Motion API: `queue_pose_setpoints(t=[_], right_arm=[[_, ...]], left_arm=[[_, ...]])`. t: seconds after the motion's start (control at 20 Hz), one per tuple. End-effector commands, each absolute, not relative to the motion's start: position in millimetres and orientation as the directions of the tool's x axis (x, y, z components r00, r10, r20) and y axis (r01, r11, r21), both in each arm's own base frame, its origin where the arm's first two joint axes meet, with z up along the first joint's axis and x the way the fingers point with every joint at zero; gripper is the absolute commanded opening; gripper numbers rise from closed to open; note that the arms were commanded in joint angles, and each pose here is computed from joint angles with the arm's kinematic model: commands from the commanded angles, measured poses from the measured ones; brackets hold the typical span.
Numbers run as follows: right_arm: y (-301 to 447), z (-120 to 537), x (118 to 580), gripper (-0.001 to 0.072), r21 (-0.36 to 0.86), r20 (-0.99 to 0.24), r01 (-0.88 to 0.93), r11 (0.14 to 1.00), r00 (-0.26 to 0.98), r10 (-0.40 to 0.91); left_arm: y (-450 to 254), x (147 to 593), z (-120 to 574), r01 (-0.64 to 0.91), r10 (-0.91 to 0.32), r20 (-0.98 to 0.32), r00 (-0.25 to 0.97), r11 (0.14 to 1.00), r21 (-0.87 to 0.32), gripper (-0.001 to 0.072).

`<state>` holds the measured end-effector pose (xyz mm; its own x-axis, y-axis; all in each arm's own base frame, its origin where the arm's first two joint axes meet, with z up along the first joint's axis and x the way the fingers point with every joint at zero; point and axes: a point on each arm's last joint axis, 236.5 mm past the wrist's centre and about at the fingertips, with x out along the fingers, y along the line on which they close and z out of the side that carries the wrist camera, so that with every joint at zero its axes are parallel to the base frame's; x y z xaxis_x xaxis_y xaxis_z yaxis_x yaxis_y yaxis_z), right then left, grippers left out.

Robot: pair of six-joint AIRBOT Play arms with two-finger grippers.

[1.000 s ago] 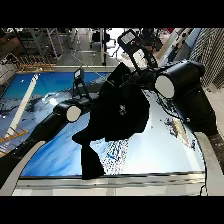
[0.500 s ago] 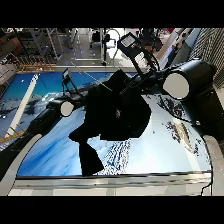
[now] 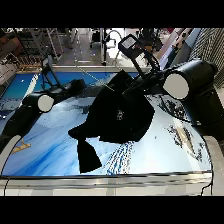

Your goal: Fold the clothes and pants, and hang the long-sleeved shirts on hangers.

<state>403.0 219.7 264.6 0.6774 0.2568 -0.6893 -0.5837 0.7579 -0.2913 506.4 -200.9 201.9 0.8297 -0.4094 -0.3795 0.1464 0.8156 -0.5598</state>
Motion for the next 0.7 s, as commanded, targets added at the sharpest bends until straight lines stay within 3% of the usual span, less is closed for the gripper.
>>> queue_pose_setpoints(t=[0.0, 0.05, 0.35, 0.65], right_arm=[[225, 278, 413, 0.0017, -0.299, -0.634, -0.561, 0.772, 0.721, 0.279], [228, 284, 417, 0.0017, -0.289, -0.608, -0.548, 0.785, 0.738, 0.292], [225, 294, 429, 0.0017, -0.303, -0.563, -0.507, 0.807, 0.779, 0.278], [233, 289, 427, 0.0017, -0.263, -0.572, -0.519, 0.813, 0.763, 0.301]], left_arm=[[-202, 497, 210, 0.204, -0.451, -0.378, 0.808, 0.817, -0.540, 0.0266], [-213, 490, 204, 0.227, -0.481, -0.398, 0.781, 0.813, -0.537, 0.0594], [-283, 450, 199, 0.370, -0.594, -0.417, 0.688, 0.781, -0.503, 0.0607], [-321, 463, 199, 0.385, -0.616, -0.320, 0.720, 0.738, -0.555, 0.0619]])
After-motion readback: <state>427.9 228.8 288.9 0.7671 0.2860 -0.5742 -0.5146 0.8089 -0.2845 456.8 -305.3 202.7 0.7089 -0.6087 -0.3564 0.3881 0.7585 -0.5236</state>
